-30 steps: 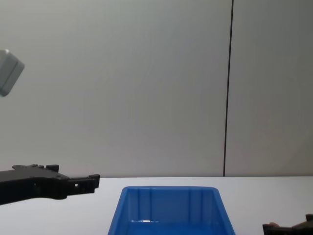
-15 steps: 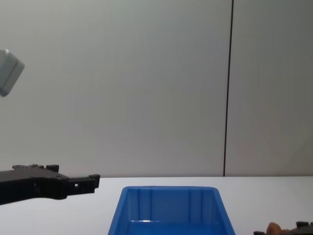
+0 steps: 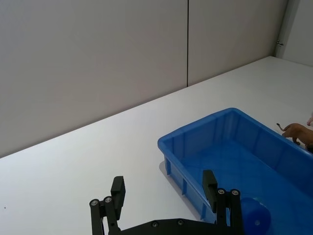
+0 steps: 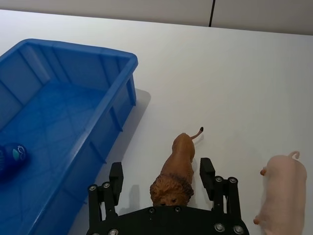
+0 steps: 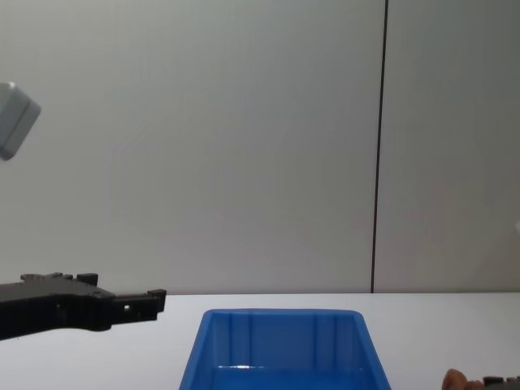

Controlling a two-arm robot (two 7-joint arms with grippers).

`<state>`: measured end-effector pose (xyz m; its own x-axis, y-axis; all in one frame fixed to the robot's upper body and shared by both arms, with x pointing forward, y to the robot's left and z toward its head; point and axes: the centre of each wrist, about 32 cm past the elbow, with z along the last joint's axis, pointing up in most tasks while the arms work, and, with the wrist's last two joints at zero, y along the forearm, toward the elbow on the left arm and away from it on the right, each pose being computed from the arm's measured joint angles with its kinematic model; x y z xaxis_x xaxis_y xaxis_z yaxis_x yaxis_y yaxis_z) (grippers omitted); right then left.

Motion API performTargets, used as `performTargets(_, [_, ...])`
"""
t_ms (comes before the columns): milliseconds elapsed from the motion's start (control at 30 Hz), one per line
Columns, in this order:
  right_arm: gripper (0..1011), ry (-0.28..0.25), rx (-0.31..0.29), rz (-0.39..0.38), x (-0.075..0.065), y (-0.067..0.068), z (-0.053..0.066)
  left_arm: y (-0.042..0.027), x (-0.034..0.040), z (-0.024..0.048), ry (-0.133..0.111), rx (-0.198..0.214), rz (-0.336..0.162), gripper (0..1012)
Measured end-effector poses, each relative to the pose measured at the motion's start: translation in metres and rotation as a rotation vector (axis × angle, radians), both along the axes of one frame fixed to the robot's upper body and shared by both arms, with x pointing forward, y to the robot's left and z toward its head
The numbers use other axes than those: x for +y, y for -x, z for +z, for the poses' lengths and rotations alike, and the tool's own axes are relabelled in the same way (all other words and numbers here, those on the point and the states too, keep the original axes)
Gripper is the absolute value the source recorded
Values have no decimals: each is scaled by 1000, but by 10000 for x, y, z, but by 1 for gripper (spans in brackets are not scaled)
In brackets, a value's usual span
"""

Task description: Pick up the two dolls from the table and place them into the box.

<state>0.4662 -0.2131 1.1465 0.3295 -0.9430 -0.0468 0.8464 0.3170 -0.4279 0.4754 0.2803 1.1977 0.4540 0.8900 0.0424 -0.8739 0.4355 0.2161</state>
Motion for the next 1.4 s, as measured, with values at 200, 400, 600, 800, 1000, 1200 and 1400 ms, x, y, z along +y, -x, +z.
performTargets(200, [857, -4, 5, -4, 12, -1, -7, 0, 0, 0, 0, 0, 0, 1001])
performTargets(400, [687, -6, 7, -6, 19, -2, -12, 0, 0, 0, 0, 0, 0, 1001])
performTargets(600, [489, -7, 9, -6, 24, -3, -14, 0, 0, 0, 0, 0, 0, 1001])
performTargets(800, [412, -7, 10, -7, 26, -4, -15, 0, 0, 0, 0, 0, 0, 1001])
performTargets(1000, [412, -8, 3, -7, 22, -1, -16, 0, 0, 0, 0, 0, 0, 1001])
performTargets(1200, [412, -1, -38, -7, 5, 13, 5, 0, 0, 0, 0, 0, 0, 1001])
performTargets(1400, [412, 7, -101, -3, -11, 22, 58, 0, 0, 0, 0, 0, 0, 1001])
